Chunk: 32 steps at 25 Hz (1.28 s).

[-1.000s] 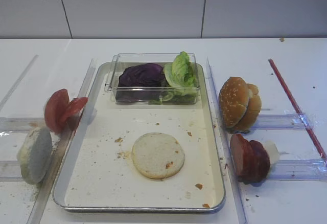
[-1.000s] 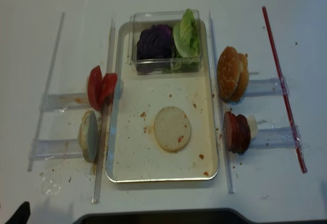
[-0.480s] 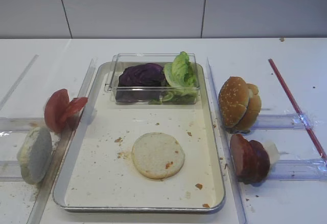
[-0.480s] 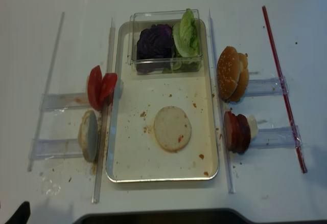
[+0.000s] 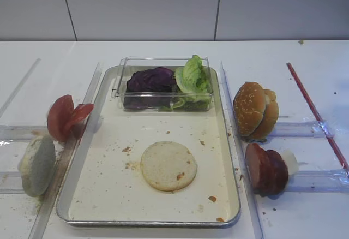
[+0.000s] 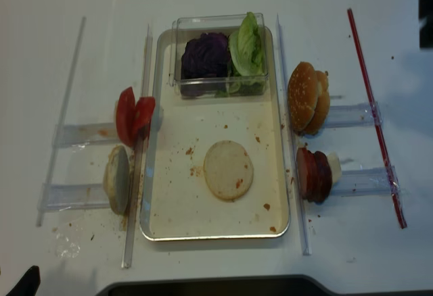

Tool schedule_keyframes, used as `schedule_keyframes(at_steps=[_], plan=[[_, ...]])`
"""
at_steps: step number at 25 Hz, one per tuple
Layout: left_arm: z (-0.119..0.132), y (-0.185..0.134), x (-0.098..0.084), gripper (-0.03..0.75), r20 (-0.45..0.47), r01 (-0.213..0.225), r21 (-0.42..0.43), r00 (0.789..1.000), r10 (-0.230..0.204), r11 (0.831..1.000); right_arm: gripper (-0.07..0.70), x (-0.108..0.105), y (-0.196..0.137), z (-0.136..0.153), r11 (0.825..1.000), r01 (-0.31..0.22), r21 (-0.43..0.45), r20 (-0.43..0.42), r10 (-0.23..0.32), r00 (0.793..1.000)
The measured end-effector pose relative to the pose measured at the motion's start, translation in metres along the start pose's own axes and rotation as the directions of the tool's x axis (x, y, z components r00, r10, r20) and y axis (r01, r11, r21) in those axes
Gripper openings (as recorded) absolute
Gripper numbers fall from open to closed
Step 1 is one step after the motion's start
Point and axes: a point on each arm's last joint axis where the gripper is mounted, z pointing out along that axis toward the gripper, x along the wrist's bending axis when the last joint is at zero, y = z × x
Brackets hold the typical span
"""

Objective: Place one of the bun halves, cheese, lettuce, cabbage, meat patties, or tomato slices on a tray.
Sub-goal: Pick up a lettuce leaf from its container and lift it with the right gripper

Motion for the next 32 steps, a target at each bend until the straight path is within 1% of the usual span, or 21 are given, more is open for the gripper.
schedule_keyframes(at_steps=[1, 3, 6, 12, 15, 16, 19, 22, 25, 28, 30, 31, 32], plan=[[0.0, 0.0, 0.0, 0.365, 0.0, 0.0, 0.0, 1.0, 0.0, 1.0, 0.411, 0.001, 0.011, 0.005, 1.0, -0.001, 0.016, 0.001, 0.001, 1.0], [0.0, 0.0, 0.0, 0.365, 0.0, 0.0, 0.0, 1.0, 0.0, 1.0, 0.411, 0.002, 0.034, 0.012, 1.0, 0.0, 0.016, 0.001, 0.0, 1.0], [0.0, 0.0, 0.0, 0.365, 0.0, 0.0, 0.0, 1.0, 0.0, 1.0, 0.411, 0.004, 0.059, 0.024, 1.0, -0.001, 0.016, -0.001, 0.001, 1.0], [0.0, 0.0, 0.0, 0.365, 0.0, 0.0, 0.0, 1.0, 0.0, 1.0, 0.411, 0.004, 0.084, 0.048, 0.999, -0.004, 0.044, -0.002, 0.004, 1.0], [0.0, 0.0, 0.0, 0.365, 0.0, 0.0, 0.0, 1.0, 0.0, 1.0, 0.411, 0.007, 0.091, 0.059, 0.998, -0.036, 0.058, -0.007, 0.037, 0.999], [0.0, 0.0, 0.0, 0.365, 0.0, 0.0, 0.0, 1.0, 0.0, 1.0, 0.411, 0.01, 0.094, 0.062, 0.997, -0.034, 0.063, -0.012, 0.035, 0.999], [0.0, 0.0, 0.0, 0.365, 0.0, 0.0, 0.0, 1.0, 0.0, 1.0, 0.411, 0.03, 0.101, 0.073, 0.997, -0.012, 0.074, -0.037, 0.014, 0.999], [0.0, 0.0, 0.0, 0.365, 0.0, 0.0, 0.0, 1.0, 0.0, 1.0, 0.411, 0.061, 0.108, 0.088, 0.996, 0.035, 0.087, -0.074, -0.029, 0.997], [0.0, 0.0, 0.0, 0.365, 0.0, 0.0, 0.0, 1.0, 0.0, 1.0, 0.411, 0.097, 0.113, 0.107, 0.99, 0.095, 0.102, -0.111, -0.083, 0.99], [0.0, 0.0, 0.0, 0.365, 0.0, 0.0, 0.0, 1.0, 0.0, 1.0, 0.411, 0.13, 0.114, 0.131, 0.981, 0.151, 0.123, -0.135, -0.134, 0.982], [0.0, 0.0, 0.0, 0.365, 0.0, 0.0, 0.0, 1.0, 0.0, 1.0, 0.411, 0.148, 0.113, 0.146, 0.974, 0.179, 0.137, -0.144, -0.159, 0.977], [0.0, 0.0, 0.0, 0.365, 0.0, 0.0, 0.0, 1.0, 0.0, 1.0, 0.411, 0.162, 0.111, 0.163, 0.967, 0.202, 0.155, -0.152, -0.179, 0.972], [0.0, 0.0, 0.0, 0.365, 0.0, 0.0, 0.0, 1.0, 0.0, 1.0, 0.411, 0.167, 0.11, 0.17, 0.964, 0.21, 0.163, -0.152, -0.186, 0.971]])
